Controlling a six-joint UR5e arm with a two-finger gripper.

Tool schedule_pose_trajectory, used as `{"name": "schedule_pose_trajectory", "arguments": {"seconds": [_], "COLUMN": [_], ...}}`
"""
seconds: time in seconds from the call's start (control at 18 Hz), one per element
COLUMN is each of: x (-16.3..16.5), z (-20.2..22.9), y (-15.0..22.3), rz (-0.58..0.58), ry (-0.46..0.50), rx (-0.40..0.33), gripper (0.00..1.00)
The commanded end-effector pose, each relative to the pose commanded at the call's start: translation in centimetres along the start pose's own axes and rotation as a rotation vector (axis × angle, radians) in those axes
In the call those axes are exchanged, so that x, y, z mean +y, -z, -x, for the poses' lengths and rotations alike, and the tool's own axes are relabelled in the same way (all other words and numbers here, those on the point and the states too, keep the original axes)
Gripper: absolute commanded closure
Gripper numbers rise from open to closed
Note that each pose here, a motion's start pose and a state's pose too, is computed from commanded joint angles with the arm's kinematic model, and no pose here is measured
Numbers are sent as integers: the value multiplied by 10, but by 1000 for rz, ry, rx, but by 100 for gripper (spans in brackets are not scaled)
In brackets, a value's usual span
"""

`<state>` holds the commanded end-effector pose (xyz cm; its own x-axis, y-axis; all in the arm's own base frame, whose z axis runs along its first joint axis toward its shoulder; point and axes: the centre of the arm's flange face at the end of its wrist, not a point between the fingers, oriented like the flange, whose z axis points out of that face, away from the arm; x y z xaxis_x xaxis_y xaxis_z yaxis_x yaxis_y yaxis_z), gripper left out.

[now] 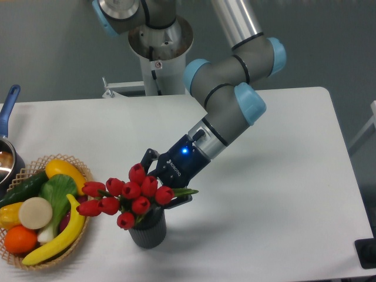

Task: Pick up the flowers from the vase
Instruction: 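Lift the gripped tulips straight up out of the grey vase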

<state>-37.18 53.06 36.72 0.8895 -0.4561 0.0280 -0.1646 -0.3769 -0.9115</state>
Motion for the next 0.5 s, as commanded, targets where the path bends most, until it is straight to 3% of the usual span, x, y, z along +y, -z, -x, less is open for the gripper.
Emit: {"name": "schedule_pose_trajectory", "arguments": {"seconds": [0.5], "x": [-56], "z": [-2], "y": [19], "rz": [-26], "ry": [47], "rx": [-32], "gripper": [53]}}
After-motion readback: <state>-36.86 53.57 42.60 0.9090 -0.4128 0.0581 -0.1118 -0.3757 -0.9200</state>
